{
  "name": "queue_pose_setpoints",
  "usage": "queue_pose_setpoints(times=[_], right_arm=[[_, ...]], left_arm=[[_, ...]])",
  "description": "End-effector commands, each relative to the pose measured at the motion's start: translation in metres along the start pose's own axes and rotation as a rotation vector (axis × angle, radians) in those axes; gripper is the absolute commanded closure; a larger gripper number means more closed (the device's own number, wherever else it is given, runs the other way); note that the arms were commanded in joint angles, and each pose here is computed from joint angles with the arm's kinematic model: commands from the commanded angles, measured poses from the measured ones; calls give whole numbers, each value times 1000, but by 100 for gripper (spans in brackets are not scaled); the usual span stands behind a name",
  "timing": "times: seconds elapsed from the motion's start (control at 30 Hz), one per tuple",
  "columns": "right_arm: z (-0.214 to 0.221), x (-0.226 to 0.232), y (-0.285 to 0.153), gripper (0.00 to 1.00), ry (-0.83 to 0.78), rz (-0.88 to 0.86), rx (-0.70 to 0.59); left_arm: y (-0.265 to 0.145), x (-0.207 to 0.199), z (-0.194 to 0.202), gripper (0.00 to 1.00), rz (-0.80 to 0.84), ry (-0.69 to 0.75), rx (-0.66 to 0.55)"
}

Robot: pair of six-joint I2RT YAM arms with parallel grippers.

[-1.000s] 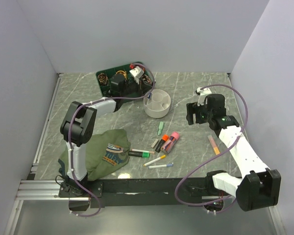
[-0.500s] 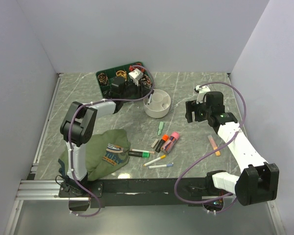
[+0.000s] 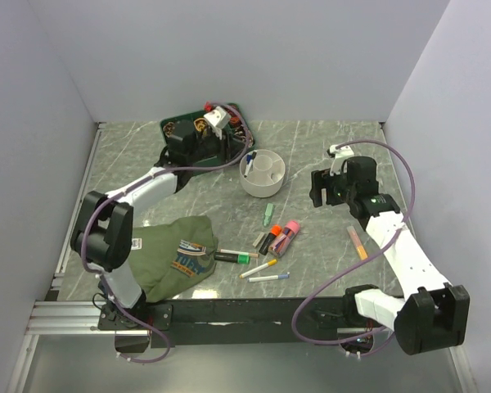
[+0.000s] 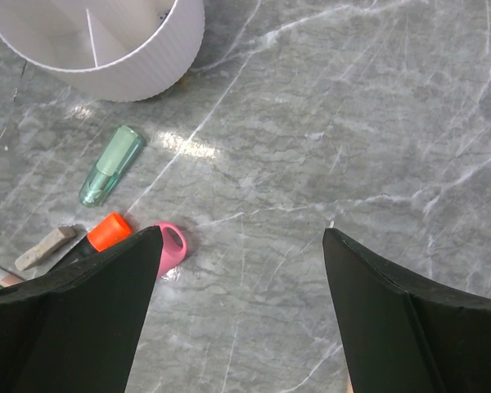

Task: Sort the stationery into containers
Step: Place the pen in the storage box, then pick up the pen from the storage box.

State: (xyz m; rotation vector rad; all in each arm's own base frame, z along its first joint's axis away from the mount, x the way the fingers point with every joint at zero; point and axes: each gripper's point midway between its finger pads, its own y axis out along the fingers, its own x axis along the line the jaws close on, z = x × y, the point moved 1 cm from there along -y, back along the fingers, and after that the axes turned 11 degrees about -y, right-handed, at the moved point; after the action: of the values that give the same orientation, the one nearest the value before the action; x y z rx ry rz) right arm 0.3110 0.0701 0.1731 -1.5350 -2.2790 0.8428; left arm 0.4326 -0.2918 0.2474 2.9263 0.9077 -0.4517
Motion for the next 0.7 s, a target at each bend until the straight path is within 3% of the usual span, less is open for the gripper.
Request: queue_pose_setpoints(times=[0.0,0.17,0.23,0.33,0.67], right_arm=[[-12,-1,-6,13,7,7,-64],[-17,-5,-15,13,-2,34,-85],[-14,-5,-18,13,3,33,-83],[-10,-5,-20,13,11,36,-83],[-5,-5,-16,13,19,30,-71]], left_arm=[[16,14,28,66,0,-32,164],[36,40,47,68,-109,-149,381],[38,42,52,67,-128,-82,410],[33,41,69,67,-152,-106,487],[32,35,97,67,-166,-122,549]])
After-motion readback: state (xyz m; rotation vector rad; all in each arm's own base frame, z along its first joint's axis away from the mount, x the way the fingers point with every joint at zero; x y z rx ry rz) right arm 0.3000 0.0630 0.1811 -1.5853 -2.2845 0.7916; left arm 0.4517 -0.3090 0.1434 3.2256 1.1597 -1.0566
